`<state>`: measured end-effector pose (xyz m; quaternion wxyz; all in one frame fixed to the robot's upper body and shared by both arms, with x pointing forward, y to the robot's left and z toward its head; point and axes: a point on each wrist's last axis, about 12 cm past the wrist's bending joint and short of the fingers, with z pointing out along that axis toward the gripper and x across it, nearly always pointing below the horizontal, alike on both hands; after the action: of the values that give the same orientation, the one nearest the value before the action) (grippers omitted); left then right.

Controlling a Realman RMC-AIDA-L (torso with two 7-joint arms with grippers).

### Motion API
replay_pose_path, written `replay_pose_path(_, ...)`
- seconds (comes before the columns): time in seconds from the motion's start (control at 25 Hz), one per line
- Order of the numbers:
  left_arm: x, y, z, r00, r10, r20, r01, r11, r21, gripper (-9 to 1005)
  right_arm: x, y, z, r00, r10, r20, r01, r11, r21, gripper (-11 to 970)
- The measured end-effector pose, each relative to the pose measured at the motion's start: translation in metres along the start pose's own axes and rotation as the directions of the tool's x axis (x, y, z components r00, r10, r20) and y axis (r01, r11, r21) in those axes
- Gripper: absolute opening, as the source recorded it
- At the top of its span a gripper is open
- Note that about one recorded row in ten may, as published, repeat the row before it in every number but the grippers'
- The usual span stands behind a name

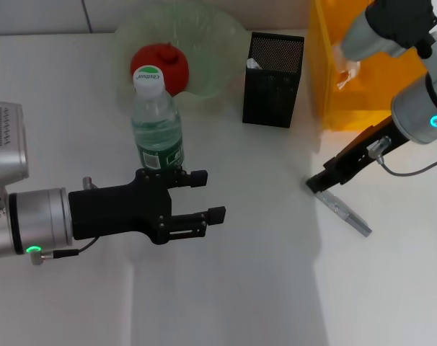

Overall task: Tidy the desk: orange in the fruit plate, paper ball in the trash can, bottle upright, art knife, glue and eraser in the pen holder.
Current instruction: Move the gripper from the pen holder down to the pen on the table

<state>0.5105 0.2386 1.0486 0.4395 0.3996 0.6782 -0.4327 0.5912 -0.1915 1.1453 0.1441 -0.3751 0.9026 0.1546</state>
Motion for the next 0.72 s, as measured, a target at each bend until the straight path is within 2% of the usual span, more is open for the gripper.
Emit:
replay_pose_path(0.16,0.000,0.001,-0.001,1.000,0.001,-0.001,-0.001,1.000,0.000,730,0.003,0.001,0.009,1.000,-0.004,-0.027,0.004,1.000,-0.001,474)
replay_pose_path(0.36,0.000,0.000,0.000,1.000,0.000,-0.001,0.000,1.000,0.000,730,0.004,0.000,0.015,0.999,0.007,-0.046,-0.006,1.000,0.010,470)
replay_pose_path(0.72,0.000,0.000,0.000,1.000,-0.001,-0.001,0.001,1.000,-0.002,730,0.007,-0.002,0.020,0.998,0.019,-0.060,-0.019,1.000,0.010,402)
